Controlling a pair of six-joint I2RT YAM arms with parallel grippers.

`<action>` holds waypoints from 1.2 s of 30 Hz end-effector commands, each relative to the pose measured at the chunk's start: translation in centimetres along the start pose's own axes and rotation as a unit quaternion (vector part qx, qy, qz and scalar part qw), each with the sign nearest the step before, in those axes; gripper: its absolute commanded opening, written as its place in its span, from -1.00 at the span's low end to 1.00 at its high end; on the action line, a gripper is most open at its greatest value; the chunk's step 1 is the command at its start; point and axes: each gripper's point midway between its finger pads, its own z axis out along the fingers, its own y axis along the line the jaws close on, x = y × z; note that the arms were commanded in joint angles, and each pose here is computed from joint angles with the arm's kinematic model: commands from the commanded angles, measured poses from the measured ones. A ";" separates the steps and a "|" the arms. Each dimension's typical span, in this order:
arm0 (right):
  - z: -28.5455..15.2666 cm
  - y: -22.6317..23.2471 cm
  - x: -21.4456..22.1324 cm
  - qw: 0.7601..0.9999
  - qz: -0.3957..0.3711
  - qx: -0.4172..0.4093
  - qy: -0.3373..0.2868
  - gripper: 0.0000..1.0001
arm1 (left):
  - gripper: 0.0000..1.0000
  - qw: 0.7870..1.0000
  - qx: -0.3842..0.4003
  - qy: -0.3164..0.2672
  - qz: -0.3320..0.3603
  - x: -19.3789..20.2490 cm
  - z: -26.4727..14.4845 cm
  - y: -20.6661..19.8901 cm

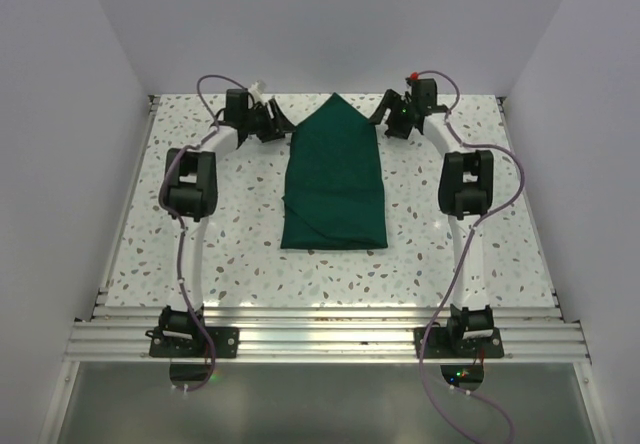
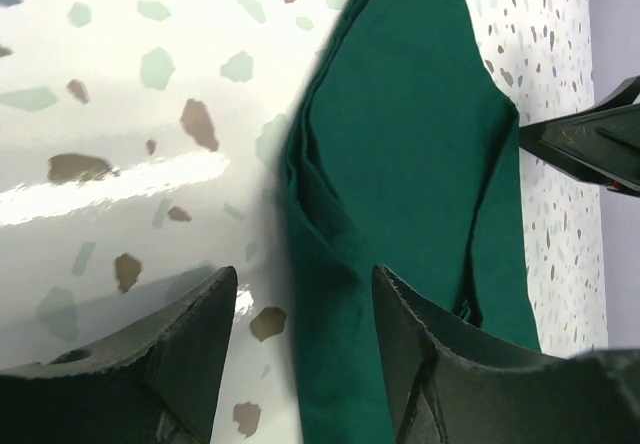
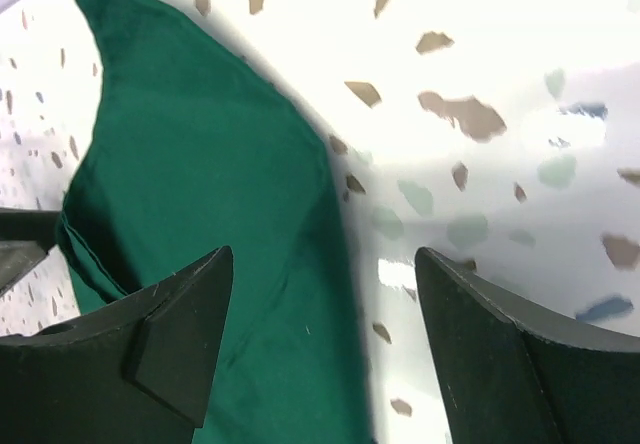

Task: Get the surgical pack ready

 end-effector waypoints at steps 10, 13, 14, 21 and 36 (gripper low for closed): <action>4.4 -1.3 3.4 0.999 -0.017 0.014 0.047 0.41 | 0.13 0.999 -0.017 0.012 0.025 2.1 3.5 0.7; 5.0 -0.9 3.9 0.998 -0.010 0.001 0.054 0.21 | -0.15 1.000 -0.007 0.012 0.015 1.7 3.6 0.6; 5.1 -0.7 3.9 0.999 0.000 -0.005 0.055 0.12 | -0.25 1.000 -0.006 0.013 0.010 1.8 3.8 0.9; 4.7 2.7 2.3 0.996 0.017 -0.070 0.047 -0.98 | -1.00 0.999 0.031 -0.002 -0.010 -0.9 3.1 -1.6; -11.7 11.8 1.7 0.989 0.016 -0.121 0.081 -1.00 | -1.00 0.998 0.023 0.041 0.050 1.9 -7.7 -9.0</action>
